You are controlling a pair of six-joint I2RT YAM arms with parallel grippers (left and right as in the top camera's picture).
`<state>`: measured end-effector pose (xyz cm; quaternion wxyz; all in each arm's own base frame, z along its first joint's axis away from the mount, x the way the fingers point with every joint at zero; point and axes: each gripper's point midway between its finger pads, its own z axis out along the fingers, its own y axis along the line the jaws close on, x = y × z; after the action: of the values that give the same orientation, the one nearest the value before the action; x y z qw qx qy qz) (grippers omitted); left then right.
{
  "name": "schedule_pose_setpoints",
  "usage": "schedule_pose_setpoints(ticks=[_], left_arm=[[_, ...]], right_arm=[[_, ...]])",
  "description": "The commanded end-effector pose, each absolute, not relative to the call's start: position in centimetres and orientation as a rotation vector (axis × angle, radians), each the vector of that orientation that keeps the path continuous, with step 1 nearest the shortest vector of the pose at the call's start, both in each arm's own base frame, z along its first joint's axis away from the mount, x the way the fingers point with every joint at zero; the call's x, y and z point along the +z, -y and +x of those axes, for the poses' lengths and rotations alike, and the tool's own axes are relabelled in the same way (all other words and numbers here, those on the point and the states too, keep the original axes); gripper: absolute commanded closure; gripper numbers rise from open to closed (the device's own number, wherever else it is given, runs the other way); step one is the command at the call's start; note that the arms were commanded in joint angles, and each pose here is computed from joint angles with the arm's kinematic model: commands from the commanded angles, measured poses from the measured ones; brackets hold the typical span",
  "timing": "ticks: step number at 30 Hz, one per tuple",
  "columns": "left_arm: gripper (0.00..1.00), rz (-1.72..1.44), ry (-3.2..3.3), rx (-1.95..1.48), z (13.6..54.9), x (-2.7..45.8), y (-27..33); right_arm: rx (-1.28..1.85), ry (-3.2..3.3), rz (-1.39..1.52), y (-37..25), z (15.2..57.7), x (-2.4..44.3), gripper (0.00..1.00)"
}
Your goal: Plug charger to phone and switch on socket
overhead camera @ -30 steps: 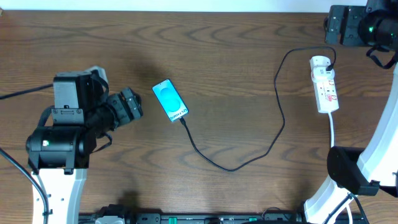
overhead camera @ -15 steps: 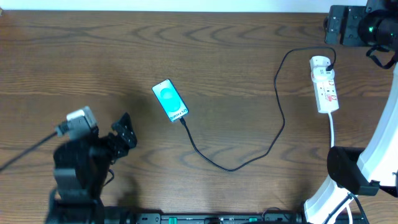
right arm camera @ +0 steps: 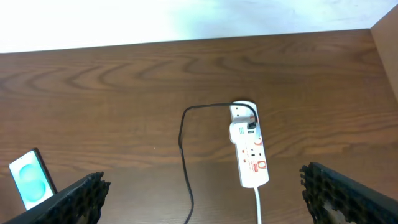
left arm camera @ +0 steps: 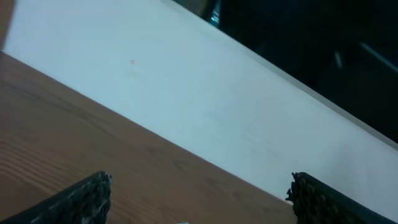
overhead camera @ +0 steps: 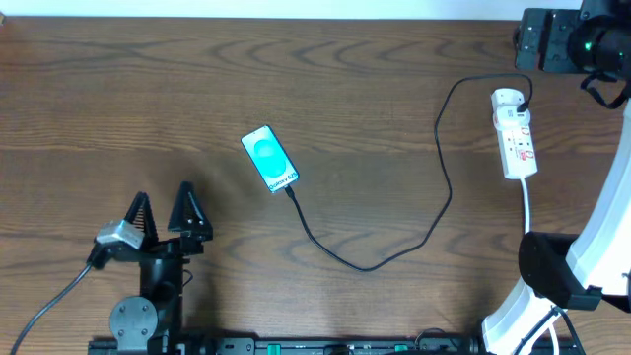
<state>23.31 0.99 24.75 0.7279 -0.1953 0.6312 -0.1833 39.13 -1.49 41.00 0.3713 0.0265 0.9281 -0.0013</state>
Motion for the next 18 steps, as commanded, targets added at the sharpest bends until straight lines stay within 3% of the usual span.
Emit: schedule_pose_setpoints(ticks=[1, 18], left_arm=[[0.08, -0.470, -1.372, -0.366, 23.2, 24.1, -2.1], [0.08, -0.577, -1.705, -0.302, 23.0, 15.2, -2.3]], right_arm=[[-0.004, -2.369, 0.084, 1.5, 38.7, 41.4, 0.01], [-0.004, -2.369, 0.084, 1.5, 38.7, 41.4, 0.01]])
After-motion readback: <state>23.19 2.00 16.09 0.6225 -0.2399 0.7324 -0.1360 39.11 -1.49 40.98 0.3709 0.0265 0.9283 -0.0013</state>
